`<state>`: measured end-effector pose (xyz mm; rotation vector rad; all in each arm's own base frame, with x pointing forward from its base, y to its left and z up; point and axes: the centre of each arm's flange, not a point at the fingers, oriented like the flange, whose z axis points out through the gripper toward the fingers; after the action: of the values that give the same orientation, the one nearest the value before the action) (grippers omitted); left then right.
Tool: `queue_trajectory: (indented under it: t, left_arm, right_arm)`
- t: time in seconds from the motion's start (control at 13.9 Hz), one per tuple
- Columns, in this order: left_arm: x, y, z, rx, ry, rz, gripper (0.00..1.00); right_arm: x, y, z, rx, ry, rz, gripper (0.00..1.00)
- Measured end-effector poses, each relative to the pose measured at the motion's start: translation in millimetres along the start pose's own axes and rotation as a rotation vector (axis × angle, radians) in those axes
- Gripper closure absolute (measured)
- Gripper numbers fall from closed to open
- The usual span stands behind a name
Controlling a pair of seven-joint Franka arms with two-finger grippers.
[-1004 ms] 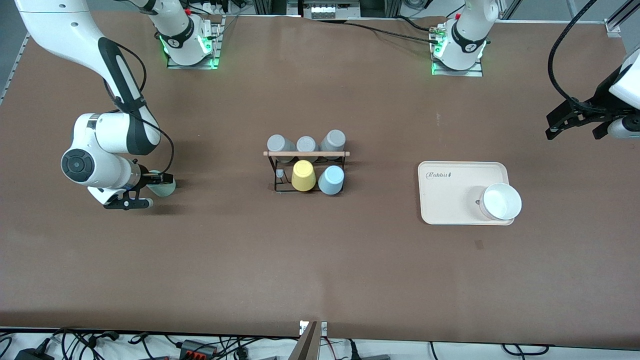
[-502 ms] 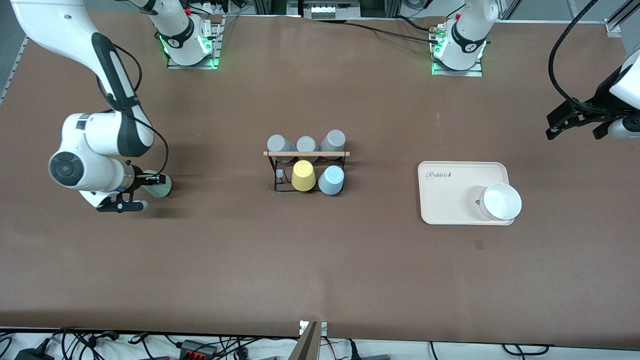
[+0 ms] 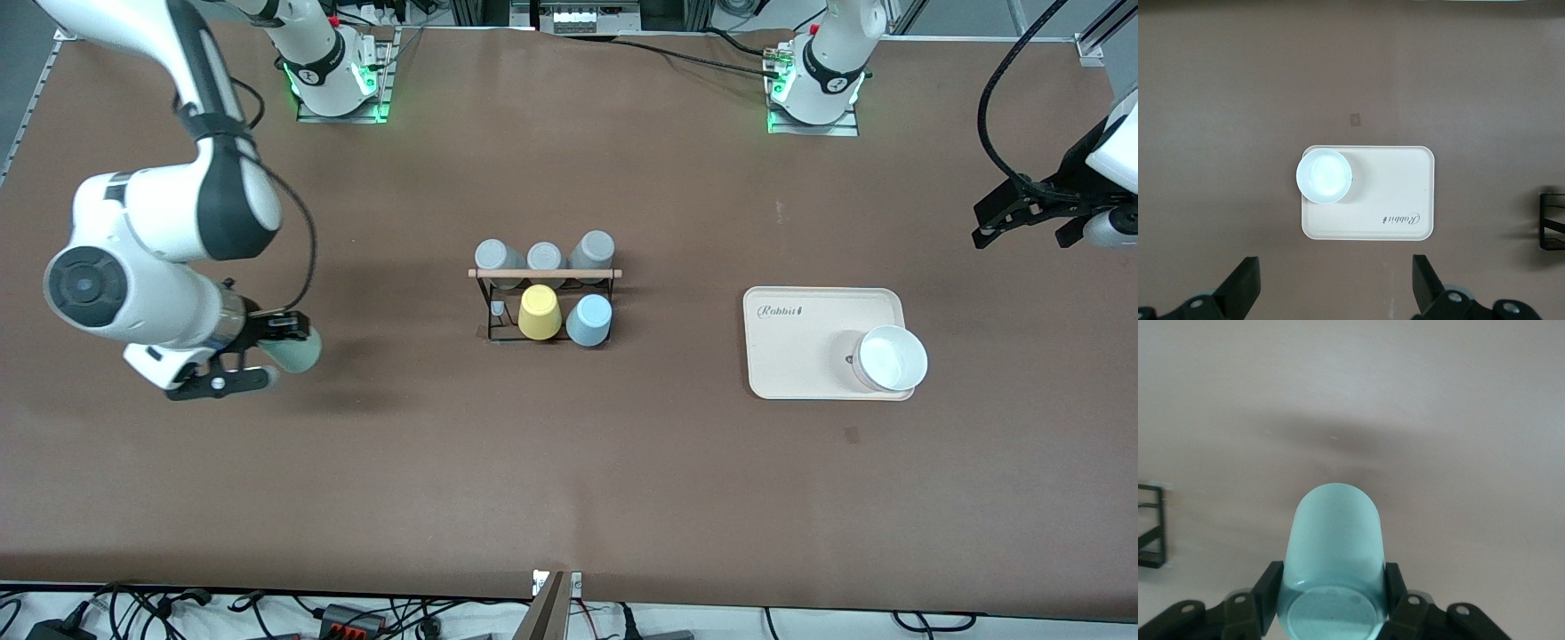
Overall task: Hang scattered cups on rack with three cups
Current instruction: 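Carry the teal cup with the right gripper onto the rack peg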
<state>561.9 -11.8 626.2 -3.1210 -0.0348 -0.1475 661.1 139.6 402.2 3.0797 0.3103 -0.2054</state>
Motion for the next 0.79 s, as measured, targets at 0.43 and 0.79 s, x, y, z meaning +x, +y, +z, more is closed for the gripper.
queue_trajectory:
  t: [0.43, 0.79]
  left_arm:
    - [-0.2, -0.6, 0.2, 0.0, -0.002, -0.001, 0.0]
    - [-0.2, -0.7, 0.4, 0.0, -0.003, -0.001, 0.0]
  right_arm:
    - [-4.9, -136.2, -17.2, 0.009, 0.042, 0.026, 0.34]
    - [-11.8, -219.7, -35.2, 0.054, 0.099, 0.151, 0.34]
